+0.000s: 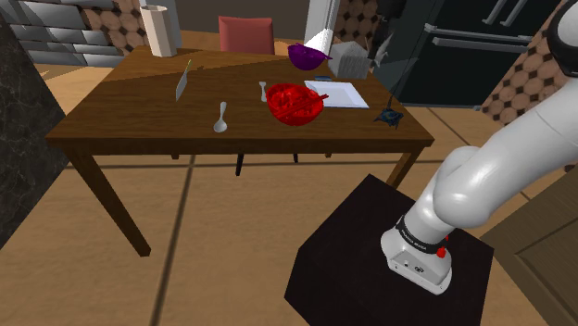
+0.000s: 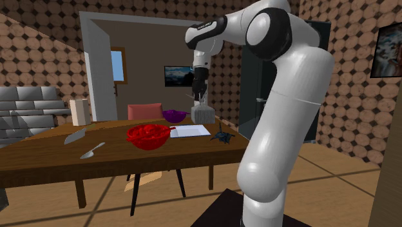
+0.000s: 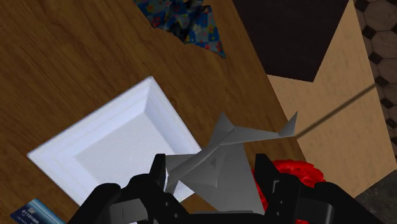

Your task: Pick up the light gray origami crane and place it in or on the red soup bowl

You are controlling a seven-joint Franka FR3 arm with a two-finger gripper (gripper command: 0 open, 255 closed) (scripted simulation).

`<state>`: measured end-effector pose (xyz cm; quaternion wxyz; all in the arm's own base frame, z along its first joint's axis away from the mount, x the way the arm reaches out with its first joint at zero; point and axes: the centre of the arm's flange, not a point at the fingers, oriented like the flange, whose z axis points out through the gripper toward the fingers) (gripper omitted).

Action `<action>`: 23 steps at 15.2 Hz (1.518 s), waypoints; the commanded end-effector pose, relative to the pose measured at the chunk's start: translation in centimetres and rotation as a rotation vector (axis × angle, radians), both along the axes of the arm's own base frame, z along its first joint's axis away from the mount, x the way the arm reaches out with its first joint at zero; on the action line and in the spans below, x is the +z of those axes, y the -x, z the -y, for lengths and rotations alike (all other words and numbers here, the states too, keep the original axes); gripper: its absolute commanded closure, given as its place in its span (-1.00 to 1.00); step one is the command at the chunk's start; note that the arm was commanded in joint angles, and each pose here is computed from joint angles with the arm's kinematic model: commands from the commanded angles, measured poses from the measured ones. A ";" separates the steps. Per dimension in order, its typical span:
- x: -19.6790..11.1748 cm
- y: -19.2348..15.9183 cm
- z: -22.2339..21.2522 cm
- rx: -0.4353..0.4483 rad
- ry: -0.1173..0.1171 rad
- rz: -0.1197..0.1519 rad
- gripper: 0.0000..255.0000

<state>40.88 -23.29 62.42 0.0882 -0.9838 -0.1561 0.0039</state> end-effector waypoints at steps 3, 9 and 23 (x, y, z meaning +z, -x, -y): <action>0.2 -2.5 -4.6 -0.001 0.000 0.000 1.00; 0.2 -6.3 -11.6 -0.001 0.000 0.000 1.00; -2.0 -12.6 -23.2 -0.001 0.000 0.000 1.00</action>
